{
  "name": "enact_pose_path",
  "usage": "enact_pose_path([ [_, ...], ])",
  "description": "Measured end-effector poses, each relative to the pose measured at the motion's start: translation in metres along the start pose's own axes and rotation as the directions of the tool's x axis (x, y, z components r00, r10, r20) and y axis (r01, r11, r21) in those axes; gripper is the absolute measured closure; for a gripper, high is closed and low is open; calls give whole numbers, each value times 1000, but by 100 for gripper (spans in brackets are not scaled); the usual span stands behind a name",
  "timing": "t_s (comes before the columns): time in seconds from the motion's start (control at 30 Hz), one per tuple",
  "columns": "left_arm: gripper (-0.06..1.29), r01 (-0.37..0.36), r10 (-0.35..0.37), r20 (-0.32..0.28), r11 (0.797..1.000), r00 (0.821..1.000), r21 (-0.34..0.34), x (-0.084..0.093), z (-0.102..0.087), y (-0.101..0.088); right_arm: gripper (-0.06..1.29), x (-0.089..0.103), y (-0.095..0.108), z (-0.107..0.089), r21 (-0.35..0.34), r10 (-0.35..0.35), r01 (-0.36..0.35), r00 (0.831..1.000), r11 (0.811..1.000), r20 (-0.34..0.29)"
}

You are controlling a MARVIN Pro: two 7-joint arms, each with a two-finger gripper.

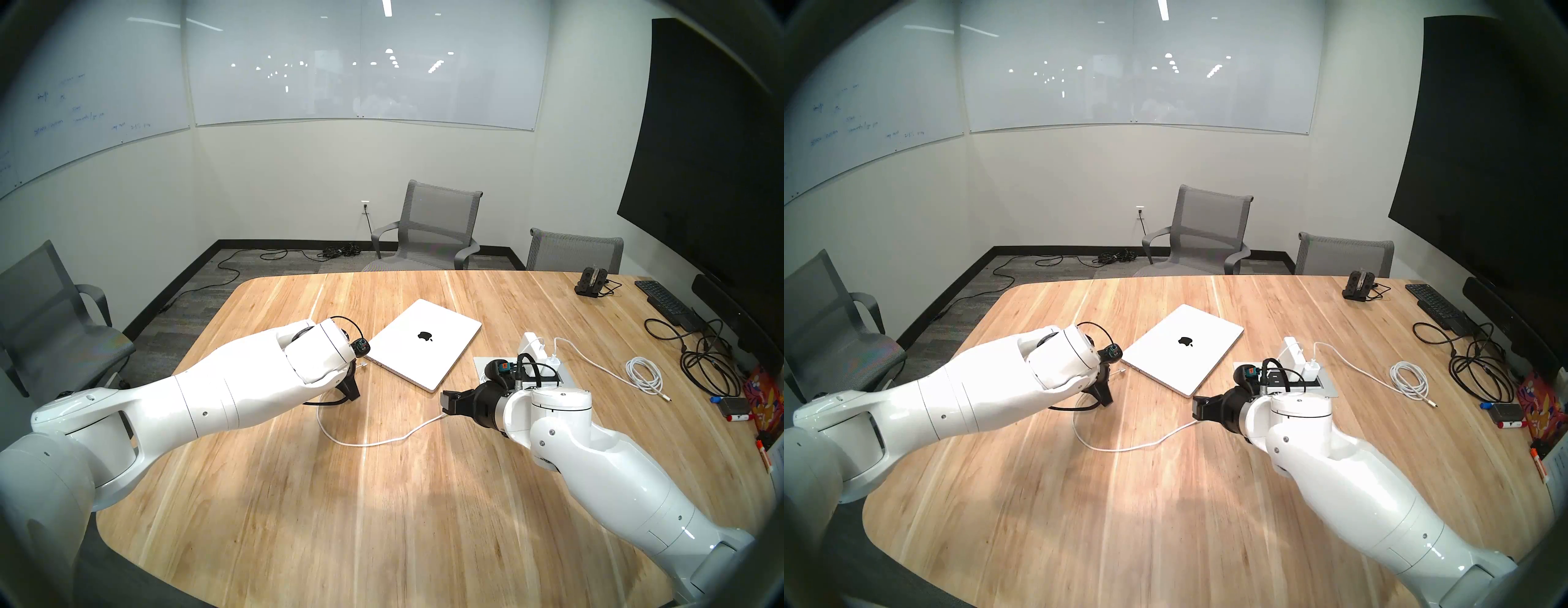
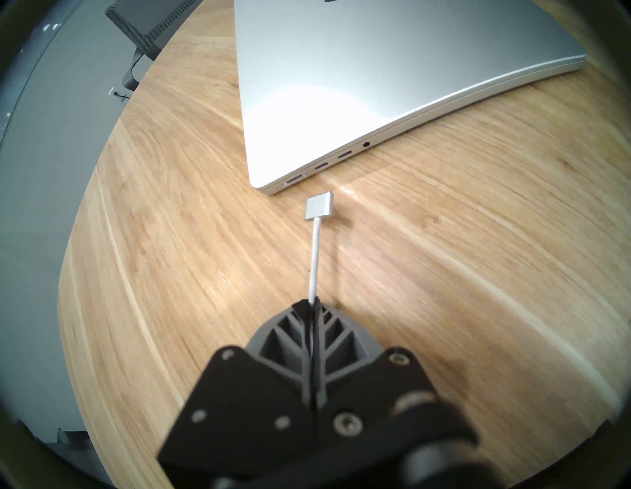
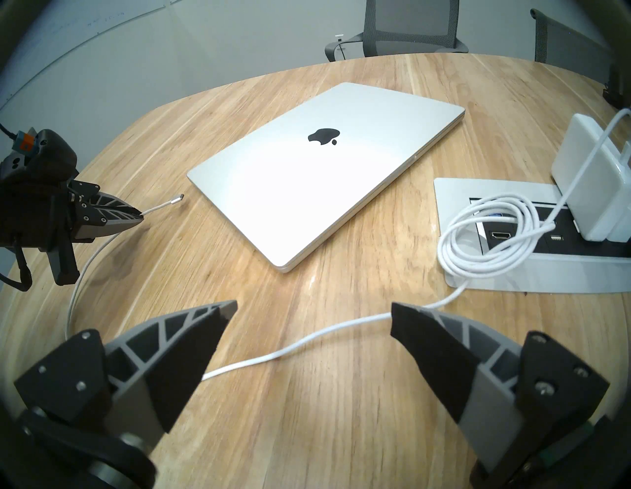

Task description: Plug the charging cable into the port of a MacBook

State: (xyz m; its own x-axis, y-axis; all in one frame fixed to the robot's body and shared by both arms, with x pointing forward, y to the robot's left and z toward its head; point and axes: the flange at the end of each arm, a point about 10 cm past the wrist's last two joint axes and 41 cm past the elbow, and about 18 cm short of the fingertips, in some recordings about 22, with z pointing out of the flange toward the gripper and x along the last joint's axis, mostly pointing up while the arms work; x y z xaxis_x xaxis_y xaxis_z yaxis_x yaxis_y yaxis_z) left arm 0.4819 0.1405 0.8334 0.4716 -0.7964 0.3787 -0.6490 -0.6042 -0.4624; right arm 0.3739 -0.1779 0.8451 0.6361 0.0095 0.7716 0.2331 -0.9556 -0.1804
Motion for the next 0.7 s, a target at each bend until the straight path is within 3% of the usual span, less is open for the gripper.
enact_pose_path([
  [0.7, 125, 6, -6, 14, 1000, 1000, -2, 0, -1, 2, 1, 0, 0, 0, 0, 0, 0, 1000, 1000, 0],
])
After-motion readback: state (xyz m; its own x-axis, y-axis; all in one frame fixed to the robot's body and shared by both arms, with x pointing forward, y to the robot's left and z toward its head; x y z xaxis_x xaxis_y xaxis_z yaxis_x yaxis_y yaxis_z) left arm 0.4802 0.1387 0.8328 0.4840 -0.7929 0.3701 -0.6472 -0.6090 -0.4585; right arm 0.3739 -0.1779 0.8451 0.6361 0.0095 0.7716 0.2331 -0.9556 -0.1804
